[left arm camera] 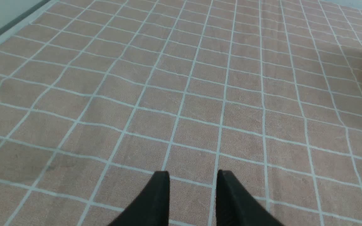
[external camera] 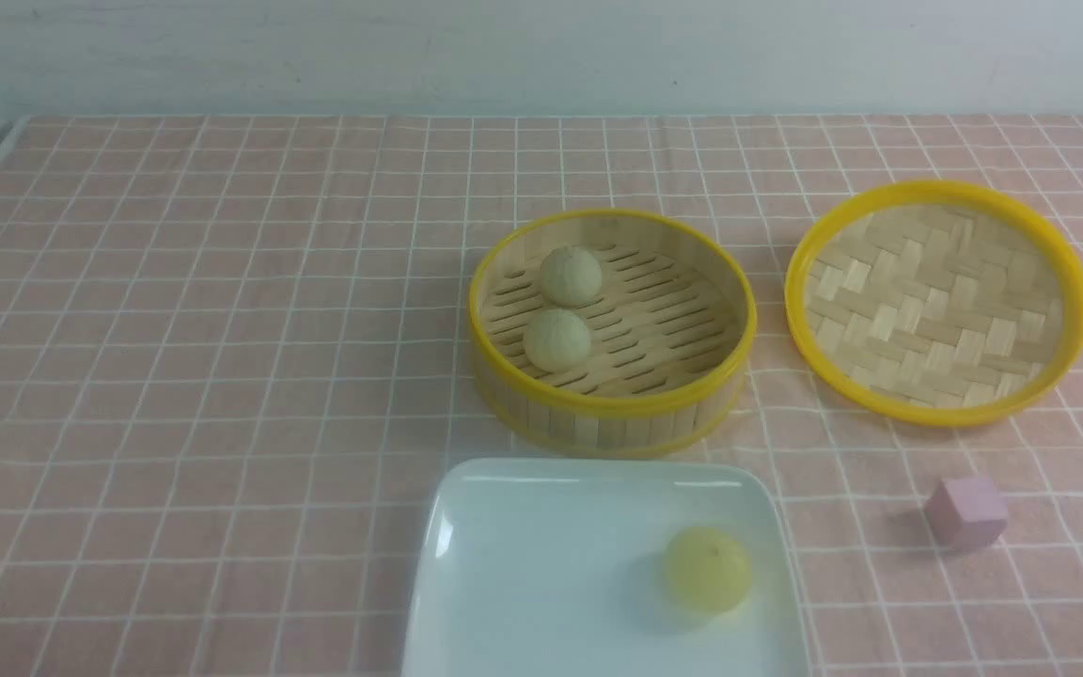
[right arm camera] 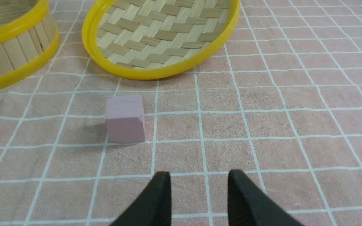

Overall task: Put the steamed buns into the plate on the pink tablecloth.
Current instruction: 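Reach into the bamboo steamer and grasp a bun with the left gripper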

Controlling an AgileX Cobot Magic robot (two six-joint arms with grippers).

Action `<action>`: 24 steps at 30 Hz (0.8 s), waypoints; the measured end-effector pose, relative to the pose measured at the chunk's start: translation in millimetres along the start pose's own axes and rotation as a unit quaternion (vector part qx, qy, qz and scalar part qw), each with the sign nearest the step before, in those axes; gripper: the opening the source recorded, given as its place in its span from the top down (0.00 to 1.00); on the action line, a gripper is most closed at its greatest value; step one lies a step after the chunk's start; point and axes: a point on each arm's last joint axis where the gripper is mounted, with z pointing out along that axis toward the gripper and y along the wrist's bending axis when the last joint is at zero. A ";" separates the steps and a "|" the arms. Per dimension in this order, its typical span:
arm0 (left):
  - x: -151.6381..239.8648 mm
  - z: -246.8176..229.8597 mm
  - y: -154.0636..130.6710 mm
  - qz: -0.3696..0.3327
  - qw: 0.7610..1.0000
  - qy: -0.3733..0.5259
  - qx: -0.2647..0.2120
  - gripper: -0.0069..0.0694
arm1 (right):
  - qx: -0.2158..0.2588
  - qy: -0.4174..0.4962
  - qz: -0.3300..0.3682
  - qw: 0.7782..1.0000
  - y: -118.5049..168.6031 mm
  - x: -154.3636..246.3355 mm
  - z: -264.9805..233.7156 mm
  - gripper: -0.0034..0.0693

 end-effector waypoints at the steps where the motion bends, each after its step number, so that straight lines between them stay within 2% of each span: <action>1: 0.0 0.0 0.0 0.000 1.000 0.000 0.000 0.60 | 0.000 0.000 0.000 1.000 0.0 0.0 0.0 0.62; 24: 0.0 0.0 0.0 0.001 1.000 0.000 0.000 0.60 | 0.000 0.000 0.006 1.000 0.0 0.0 0.0 0.62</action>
